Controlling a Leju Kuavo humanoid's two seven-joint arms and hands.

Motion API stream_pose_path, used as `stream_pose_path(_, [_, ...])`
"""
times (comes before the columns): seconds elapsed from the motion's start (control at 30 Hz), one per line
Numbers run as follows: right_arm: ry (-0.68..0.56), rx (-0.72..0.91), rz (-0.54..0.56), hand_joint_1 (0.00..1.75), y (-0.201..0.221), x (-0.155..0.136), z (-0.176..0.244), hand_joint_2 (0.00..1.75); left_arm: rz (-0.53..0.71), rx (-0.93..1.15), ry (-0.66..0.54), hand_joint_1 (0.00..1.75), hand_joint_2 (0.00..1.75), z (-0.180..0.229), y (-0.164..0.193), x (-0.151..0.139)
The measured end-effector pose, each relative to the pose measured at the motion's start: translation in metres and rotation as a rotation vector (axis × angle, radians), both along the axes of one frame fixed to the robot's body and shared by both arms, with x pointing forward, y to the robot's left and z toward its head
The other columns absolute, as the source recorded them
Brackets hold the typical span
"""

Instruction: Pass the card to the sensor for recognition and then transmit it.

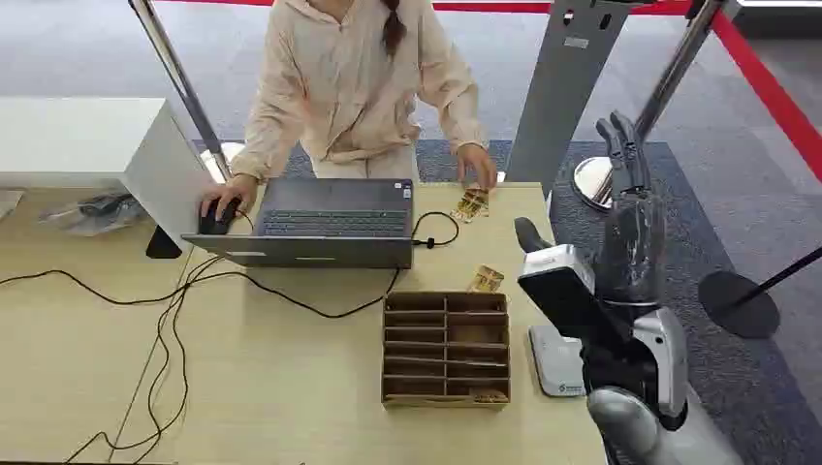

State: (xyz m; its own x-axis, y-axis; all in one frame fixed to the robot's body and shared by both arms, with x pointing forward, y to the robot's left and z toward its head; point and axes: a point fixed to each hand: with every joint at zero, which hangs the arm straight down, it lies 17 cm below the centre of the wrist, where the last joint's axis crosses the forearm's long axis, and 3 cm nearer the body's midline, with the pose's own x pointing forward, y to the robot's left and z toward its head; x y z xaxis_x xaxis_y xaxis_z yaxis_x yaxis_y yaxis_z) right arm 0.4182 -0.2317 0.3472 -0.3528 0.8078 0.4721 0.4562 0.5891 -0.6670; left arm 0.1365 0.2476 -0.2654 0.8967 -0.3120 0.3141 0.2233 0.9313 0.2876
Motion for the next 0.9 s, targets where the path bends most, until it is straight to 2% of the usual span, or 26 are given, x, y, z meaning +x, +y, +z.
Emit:
stream_pose_path(0.57, [0.009,0.036,0.032,0.00,0.004,-0.005,-0.005,1.75,0.004,0.002,0.003,0.00,0.00,0.000,0.001,0.000])
stream_pose_path(0.9, [0.032,-0.012,0.055,0.00,0.019,0.000,-0.012,1.75,-0.002,0.003,0.000,0.00,0.00,0.000,0.000,0.001])
